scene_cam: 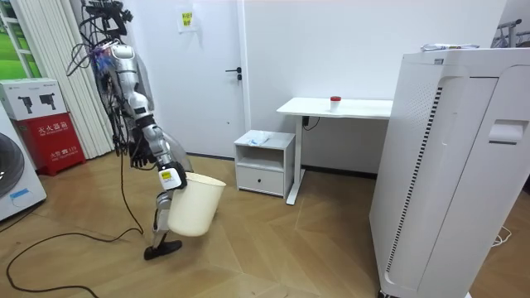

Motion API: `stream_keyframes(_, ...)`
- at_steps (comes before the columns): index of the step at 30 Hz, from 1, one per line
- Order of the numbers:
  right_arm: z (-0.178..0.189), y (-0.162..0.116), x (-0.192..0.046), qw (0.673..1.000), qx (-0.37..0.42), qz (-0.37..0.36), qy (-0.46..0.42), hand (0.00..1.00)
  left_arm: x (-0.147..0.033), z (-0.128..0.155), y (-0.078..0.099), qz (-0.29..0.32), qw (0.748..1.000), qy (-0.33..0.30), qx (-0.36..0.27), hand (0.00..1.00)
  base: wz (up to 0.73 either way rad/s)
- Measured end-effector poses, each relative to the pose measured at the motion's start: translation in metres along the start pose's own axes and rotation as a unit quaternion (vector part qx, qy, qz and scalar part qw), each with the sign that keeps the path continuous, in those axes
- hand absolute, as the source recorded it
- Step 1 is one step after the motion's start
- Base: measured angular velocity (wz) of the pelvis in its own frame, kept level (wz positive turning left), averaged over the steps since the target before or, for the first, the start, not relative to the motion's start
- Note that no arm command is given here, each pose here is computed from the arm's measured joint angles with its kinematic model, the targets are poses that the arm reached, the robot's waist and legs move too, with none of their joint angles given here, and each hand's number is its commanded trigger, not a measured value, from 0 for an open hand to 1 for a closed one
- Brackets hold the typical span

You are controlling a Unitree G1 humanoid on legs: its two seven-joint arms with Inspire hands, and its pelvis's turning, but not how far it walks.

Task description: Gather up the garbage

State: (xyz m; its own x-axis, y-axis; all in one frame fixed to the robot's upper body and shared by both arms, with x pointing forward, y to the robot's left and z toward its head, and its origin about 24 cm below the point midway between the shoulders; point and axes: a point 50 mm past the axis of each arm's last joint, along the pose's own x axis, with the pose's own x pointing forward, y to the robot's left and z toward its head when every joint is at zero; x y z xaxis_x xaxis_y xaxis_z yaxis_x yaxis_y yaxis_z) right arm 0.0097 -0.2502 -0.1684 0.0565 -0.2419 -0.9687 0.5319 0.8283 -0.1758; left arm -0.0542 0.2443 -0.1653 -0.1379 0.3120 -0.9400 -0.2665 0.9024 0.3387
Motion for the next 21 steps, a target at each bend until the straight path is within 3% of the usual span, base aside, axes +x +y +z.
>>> stream_keyframes(5, 0.003, -0.001, -0.001, 1.000, -0.017, 0.000, -0.011, 1.00, 0.000, 0.011, 0.001, 0.000, 0.999, -0.041, -0.011, 0.00, -0.40)
stream_keyframes(9, 0.008, 0.002, -0.001, 1.000, -0.021, -0.002, -0.013, 1.00, -0.003, 0.044, -0.001, -0.001, 0.995, -0.097, -0.013, 0.00, -0.18)
stream_keyframes(13, 0.012, 0.002, -0.001, 0.999, -0.019, -0.016, -0.023, 1.00, -0.005, 0.058, -0.002, 0.009, 0.992, -0.124, -0.011, 0.00, -0.14)
stream_keyframes(16, 0.020, 0.006, -0.001, 0.999, -0.021, -0.013, -0.046, 1.00, -0.008, 0.077, -0.005, 0.024, 0.989, -0.149, 0.008, 0.00, 0.08)
stream_keyframes(21, 0.047, 0.021, -0.004, 0.995, -0.012, 0.007, -0.102, 1.00, -0.025, 0.128, -0.021, 0.030, 0.968, -0.247, 0.020, 0.00, 0.12)
